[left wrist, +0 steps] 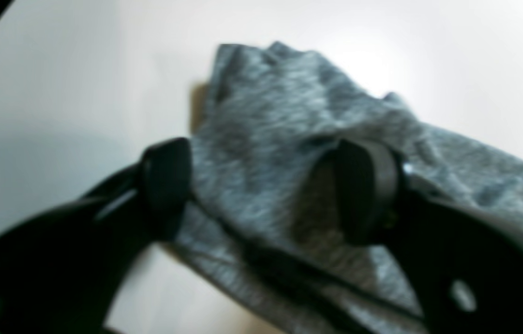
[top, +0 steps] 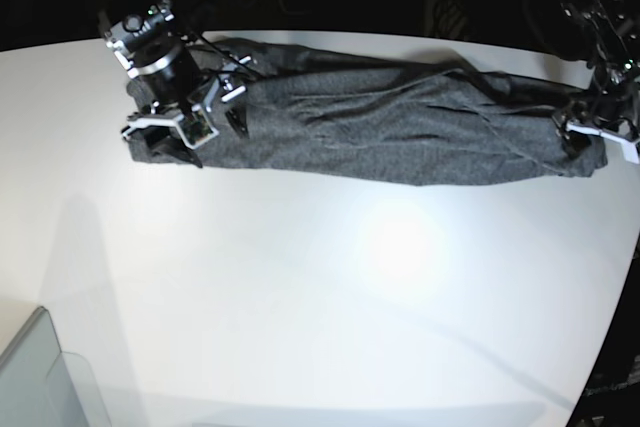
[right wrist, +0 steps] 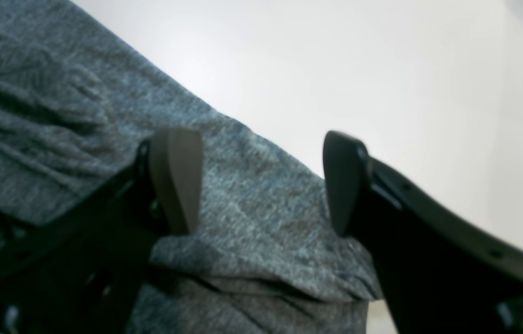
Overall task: Layout the t-shirt on the table in an organized manner, then fold the t-shirt properly
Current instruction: 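Hold the shirt ends with both grippers and straighten the roll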
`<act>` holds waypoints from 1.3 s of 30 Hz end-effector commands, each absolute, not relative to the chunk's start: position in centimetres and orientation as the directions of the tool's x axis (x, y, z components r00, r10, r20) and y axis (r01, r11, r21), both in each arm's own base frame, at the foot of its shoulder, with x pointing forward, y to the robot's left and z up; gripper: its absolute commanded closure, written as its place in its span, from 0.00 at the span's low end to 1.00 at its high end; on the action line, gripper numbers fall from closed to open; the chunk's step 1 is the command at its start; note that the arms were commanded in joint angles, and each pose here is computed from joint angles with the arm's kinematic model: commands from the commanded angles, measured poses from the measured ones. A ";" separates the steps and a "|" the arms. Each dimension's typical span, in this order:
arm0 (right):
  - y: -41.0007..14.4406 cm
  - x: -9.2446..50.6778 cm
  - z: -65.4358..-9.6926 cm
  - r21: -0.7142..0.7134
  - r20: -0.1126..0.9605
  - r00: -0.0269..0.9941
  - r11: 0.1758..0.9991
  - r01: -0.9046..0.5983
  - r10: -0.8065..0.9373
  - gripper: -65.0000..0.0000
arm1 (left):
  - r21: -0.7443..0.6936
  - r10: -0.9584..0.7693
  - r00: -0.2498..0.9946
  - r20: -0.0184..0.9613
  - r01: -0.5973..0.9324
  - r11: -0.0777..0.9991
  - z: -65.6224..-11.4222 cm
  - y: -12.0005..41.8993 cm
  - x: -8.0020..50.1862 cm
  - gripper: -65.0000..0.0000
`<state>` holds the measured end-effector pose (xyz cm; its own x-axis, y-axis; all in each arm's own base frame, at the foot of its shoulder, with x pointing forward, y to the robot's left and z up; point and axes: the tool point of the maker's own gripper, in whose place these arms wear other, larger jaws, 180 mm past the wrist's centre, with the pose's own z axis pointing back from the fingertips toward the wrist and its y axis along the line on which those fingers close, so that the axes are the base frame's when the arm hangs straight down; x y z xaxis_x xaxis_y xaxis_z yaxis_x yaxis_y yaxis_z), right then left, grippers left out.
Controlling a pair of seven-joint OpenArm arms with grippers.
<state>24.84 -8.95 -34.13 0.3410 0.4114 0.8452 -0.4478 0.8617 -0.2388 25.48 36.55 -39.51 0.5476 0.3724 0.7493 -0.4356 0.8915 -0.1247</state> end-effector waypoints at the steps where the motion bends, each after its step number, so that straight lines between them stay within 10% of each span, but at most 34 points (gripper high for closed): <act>1: -8.6 25.3 -32.9 -0.237 0.870 0.299 0.864 -0.443 0.392 0.37 | -0.105 0.338 0.511 0.790 -0.430 0.897 -37.7 37.6 26.5 0.18; 29: -8.7 25.5 -32.8 -0.245 0.869 0.293 0.862 -0.444 0.399 0.37 | -0.041 0.282 0.657 0.699 -0.357 0.933 -46.1 35.6 26.1 0.09; 39: -8.7 25.5 -32.8 -0.246 0.869 0.292 0.862 -0.444 0.399 0.37 | -0.047 0.293 0.638 0.712 -0.373 0.927 -47.3 35.9 25.5 0.69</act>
<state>25.10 -9.02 -33.98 0.3343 0.4152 0.8461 -0.4477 0.8599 -0.2451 28.40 36.18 -44.10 0.4959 0.2870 0.8196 -0.3644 0.9254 -0.1036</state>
